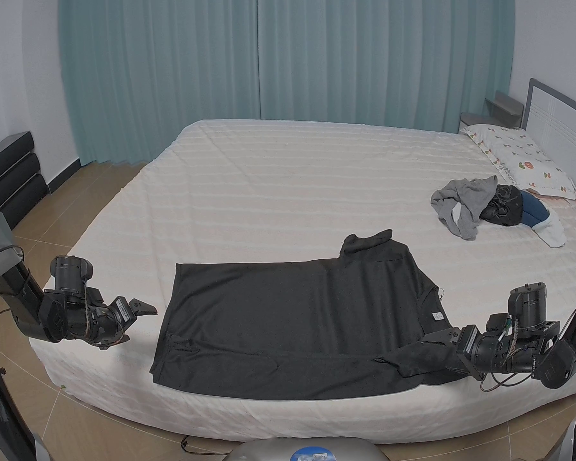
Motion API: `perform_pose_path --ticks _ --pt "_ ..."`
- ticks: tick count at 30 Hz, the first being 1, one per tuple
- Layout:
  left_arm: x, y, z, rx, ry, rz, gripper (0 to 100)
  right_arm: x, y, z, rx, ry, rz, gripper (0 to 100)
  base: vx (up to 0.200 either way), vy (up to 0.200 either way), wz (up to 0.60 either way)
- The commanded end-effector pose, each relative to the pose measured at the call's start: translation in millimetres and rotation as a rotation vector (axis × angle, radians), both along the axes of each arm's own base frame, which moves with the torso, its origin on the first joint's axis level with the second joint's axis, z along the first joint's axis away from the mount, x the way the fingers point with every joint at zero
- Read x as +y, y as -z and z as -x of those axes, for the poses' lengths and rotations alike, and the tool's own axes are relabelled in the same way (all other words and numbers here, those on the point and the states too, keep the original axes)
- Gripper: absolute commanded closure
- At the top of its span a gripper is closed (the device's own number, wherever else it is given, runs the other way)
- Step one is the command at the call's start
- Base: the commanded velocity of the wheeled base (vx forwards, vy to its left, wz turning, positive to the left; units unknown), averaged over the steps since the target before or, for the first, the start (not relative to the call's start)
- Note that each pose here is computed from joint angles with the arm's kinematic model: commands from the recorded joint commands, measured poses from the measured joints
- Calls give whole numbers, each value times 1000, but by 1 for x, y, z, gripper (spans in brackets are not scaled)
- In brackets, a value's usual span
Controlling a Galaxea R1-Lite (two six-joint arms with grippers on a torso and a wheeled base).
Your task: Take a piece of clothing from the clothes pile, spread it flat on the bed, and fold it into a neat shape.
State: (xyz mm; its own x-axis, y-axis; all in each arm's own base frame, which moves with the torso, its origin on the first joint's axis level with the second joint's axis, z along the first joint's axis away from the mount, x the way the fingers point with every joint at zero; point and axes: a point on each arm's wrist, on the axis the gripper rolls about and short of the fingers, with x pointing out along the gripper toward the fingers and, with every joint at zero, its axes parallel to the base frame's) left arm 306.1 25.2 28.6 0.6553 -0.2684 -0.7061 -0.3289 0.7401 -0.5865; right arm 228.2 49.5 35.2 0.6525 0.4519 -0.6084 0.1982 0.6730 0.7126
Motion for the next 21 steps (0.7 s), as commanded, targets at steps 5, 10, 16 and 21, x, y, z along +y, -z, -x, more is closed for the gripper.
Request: perform_pose_path --ticks 5,10,16,21 --pt "-5 1 5 13 15 1 0 0 -1 1 -6 -2 2 0 40 0 0" --pt "-7 -1 13 20 18 0 0 0 0 2 1 -3 4 0 0 0 0" --pt "-13 -5 22 28 33 5 0 0 0 3 4 -3 5 0 0 0 0" --pt "-14 -3 24 41 34 7 0 -1 0 3 3 -2 7 0 0 -200 0"
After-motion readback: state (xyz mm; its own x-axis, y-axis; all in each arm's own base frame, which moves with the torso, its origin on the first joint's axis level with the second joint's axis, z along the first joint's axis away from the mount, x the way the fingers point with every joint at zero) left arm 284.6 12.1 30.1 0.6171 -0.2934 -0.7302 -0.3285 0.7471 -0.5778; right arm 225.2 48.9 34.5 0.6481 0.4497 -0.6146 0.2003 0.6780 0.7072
